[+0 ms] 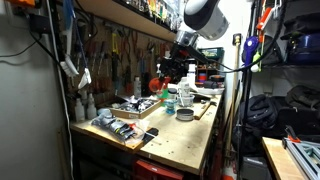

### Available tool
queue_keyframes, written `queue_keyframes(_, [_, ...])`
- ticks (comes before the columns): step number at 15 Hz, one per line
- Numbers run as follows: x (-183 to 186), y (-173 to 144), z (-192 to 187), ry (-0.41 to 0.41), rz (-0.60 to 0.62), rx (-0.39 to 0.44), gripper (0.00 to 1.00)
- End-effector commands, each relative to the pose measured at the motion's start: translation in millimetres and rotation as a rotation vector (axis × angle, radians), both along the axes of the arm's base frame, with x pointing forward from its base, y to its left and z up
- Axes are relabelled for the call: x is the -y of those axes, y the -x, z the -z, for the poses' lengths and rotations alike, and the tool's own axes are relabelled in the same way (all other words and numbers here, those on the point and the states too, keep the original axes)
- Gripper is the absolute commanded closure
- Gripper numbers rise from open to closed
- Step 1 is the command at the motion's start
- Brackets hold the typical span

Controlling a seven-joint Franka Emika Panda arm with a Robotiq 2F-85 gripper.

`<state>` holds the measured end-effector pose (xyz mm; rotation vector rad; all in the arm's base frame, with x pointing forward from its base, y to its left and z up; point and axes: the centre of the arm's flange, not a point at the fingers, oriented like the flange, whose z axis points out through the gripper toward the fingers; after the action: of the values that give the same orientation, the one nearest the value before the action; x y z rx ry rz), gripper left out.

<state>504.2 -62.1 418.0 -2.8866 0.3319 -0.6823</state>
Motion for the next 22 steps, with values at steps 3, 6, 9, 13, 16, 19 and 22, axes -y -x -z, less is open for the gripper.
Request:
queue_keyframes(3, [-13.2, 28.7, 54.7, 0.116, -0.005, 0.056, 0.58])
queue_keyframes(6, [-22.2, 43.7, 69.6, 0.114, -0.021, 0.029, 0.58])
queue_keyframes(9, [-35.7, 50.4, 67.1, 0.063, -0.022, 0.008, 0.58])
queue_keyframes(13, [-48.7, 43.9, 75.7, 0.041, -0.034, -0.038, 0.58])
queue_keyframes(16, [-48.4, 37.4, 84.7, 0.038, -0.032, -0.057, 0.58])
queue_keyframes(19, [-60.9, 30.8, 85.4, 0.026, -0.031, -0.055, 0.58])
queue_keyframes(22, [-75.1, 21.6, 84.8, 0.020, -0.048, -0.060, 0.58])
